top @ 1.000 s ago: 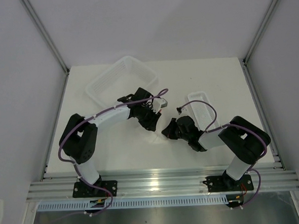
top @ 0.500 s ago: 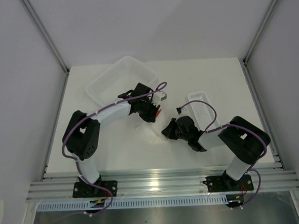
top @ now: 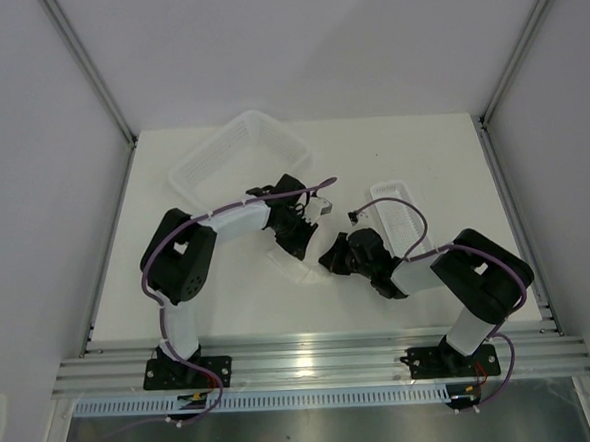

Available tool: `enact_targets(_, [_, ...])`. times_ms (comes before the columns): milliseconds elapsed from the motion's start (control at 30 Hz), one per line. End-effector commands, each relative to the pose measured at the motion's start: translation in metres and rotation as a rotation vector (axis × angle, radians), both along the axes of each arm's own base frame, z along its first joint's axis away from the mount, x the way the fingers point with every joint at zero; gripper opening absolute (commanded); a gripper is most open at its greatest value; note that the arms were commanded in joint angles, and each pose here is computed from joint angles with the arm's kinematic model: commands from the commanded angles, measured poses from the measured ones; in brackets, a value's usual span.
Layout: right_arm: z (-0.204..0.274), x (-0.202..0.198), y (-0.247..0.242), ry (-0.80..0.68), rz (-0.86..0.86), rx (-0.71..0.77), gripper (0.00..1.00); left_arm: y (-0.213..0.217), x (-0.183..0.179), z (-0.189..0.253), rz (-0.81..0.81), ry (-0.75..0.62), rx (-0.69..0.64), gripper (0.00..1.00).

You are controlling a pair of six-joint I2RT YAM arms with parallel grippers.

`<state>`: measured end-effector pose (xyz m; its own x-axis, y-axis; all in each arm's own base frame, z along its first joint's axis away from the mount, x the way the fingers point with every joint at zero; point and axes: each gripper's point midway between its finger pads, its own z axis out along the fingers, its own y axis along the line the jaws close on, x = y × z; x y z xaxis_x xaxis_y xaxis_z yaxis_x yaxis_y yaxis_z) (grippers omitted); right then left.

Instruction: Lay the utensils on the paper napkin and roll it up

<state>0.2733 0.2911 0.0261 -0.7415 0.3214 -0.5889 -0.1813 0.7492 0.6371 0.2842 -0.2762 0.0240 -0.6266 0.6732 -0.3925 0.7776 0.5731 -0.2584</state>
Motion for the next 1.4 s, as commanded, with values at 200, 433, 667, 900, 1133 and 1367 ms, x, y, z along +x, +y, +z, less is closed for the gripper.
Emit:
enact_targets(200, [0.000,0.004,0.000,-0.022,0.005,-0.042,0.00,-0.004,-0.014,-0.016,0.033,0.157,0.010,0.22])
enact_targets(433, [0.023,0.002,0.001,-0.082,0.022,-0.078,0.00,-0.002,-0.006,-0.017,0.055,0.169,0.012,0.22])
enact_targets(667, [0.041,-0.015,-0.015,-0.097,0.019,-0.083,0.00,-0.002,-0.004,-0.014,0.051,0.148,0.004,0.22])
enact_targets(900, [0.029,-0.036,-0.021,-0.048,0.036,-0.072,0.00,-0.003,-0.002,-0.011,0.051,0.135,-0.005,0.22])
enact_targets(1133, [0.010,-0.047,-0.017,-0.013,0.051,-0.103,0.00,-0.003,-0.001,-0.010,0.051,0.130,-0.007,0.22])
enact_targets(1367, [-0.009,-0.046,-0.022,0.023,0.040,-0.168,0.00,-0.003,0.003,0.001,0.041,0.071,-0.023,0.27])
